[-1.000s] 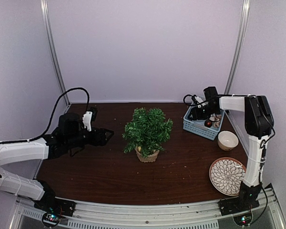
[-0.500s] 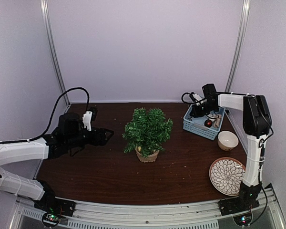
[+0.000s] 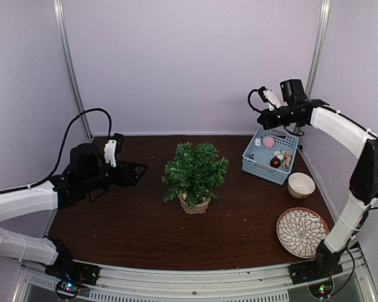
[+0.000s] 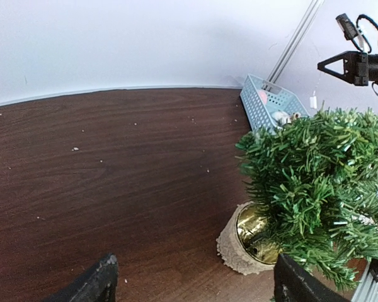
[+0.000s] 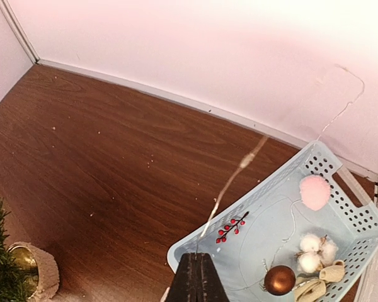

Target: Decorate the small christmas tree

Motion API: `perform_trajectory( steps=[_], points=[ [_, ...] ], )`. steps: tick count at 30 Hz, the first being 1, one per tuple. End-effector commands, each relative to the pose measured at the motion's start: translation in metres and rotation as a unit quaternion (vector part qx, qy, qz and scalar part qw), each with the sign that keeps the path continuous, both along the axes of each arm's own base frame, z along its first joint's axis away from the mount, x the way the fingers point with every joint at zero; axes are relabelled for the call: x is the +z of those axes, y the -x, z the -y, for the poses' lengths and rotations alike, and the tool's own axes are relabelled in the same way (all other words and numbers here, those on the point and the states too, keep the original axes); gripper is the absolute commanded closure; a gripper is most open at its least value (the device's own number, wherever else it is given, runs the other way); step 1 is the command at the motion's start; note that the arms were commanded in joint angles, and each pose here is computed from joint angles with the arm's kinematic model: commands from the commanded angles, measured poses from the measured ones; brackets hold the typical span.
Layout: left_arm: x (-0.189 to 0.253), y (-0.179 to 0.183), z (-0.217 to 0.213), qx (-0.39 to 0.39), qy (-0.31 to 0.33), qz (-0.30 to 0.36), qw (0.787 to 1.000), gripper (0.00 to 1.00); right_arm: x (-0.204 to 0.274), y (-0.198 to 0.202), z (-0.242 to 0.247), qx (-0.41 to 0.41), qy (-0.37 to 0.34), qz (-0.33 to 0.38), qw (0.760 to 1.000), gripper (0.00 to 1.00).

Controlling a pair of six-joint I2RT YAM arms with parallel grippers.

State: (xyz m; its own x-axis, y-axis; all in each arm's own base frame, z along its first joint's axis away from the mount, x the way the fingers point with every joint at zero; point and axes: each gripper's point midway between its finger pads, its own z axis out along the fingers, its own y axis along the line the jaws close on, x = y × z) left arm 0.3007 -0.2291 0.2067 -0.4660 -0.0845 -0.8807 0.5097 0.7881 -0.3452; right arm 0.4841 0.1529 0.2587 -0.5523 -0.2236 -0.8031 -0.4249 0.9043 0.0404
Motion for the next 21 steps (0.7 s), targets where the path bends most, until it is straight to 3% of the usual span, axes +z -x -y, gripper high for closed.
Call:
perform_trajectory(
  steps=[1,13,21],
  points=[
    [0.034,-0.005,-0.003,0.007,0.015,0.045,0.999,0.15,0.034,0.015,0.009,-0.011,0.012,0.026,1.000,1.00],
    [0.080,0.006,-0.001,-0.031,-0.009,0.116,0.993,0.18,0.143,0.078,-0.015,0.058,-0.068,0.117,0.989,1.00],
    [0.117,0.011,0.004,-0.053,-0.001,0.166,0.985,0.18,0.220,0.135,-0.042,0.128,-0.122,0.189,0.966,1.00]
  ],
)
